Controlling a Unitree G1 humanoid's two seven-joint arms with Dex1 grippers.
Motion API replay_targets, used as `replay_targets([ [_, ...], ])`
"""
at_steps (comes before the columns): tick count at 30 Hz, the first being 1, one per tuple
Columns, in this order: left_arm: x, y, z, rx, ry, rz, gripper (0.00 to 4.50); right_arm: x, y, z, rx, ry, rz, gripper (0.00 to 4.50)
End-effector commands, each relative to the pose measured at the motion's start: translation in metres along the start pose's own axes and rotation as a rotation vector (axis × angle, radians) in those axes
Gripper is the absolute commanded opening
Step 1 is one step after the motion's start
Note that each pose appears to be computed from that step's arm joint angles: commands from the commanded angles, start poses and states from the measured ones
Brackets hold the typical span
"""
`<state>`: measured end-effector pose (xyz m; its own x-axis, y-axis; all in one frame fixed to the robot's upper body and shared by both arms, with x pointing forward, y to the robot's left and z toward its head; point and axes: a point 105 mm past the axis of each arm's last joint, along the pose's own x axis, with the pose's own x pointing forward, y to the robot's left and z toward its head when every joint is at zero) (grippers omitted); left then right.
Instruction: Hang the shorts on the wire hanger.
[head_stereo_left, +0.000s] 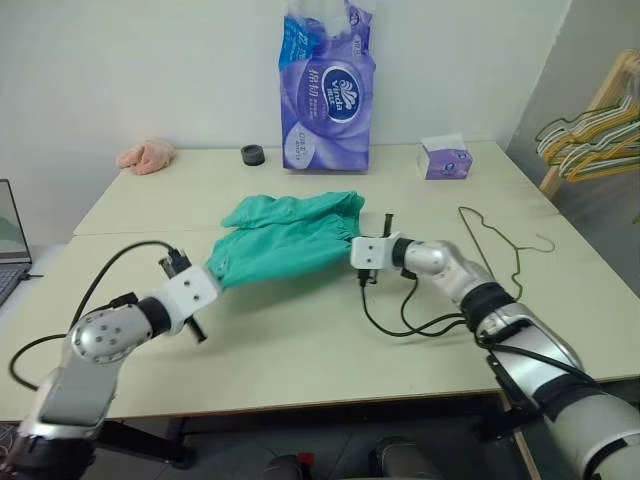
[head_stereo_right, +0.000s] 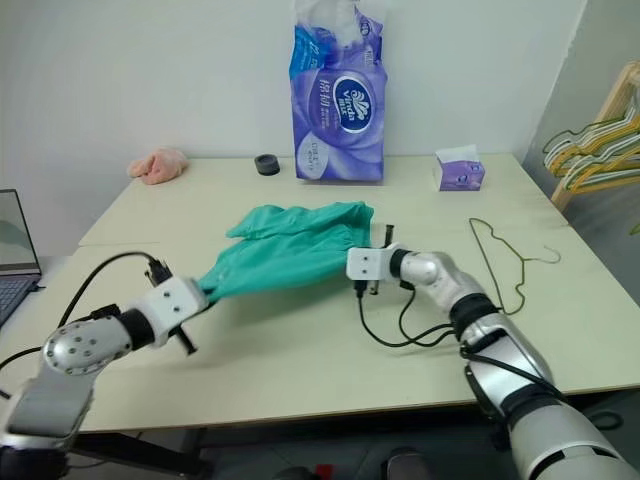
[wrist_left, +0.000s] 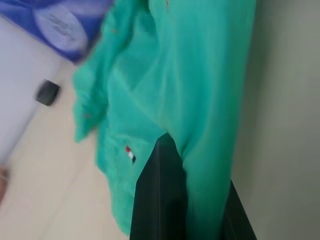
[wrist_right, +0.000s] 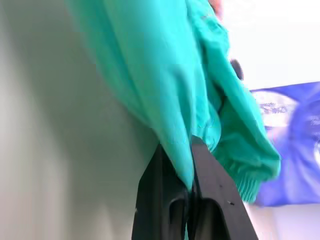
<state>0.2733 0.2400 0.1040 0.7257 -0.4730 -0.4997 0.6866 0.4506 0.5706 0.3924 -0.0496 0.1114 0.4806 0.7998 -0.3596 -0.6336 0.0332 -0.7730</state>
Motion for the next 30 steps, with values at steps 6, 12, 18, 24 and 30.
replay_targets([
  [6, -0.019, -0.03, 0.006, -0.083, 0.051, -0.466, 0.0, -0.069, 0.016, 0.035, 0.224, -0.096, 0.477, 0.03],
  [12, 0.031, 0.063, 0.021, 0.021, 0.026, -0.214, 0.0, -0.067, -0.035, 0.01, 0.263, 0.066, 0.385, 0.03],
  [18, 0.002, 0.254, 0.107, 0.34, 0.027, 0.714, 0.0, -0.071, -0.199, 0.035, -0.116, 0.248, -0.453, 0.03],
  [24, -0.083, 0.287, 0.184, 0.869, -0.024, 1.08, 0.0, -0.117, -0.254, 0.117, -0.637, 0.06, -0.895, 0.03],
  [30, -0.024, 0.219, 0.1, 0.902, 0.088, 0.607, 0.0, -0.068, -0.173, 0.066, -0.659, 0.002, -0.585, 0.03],
])
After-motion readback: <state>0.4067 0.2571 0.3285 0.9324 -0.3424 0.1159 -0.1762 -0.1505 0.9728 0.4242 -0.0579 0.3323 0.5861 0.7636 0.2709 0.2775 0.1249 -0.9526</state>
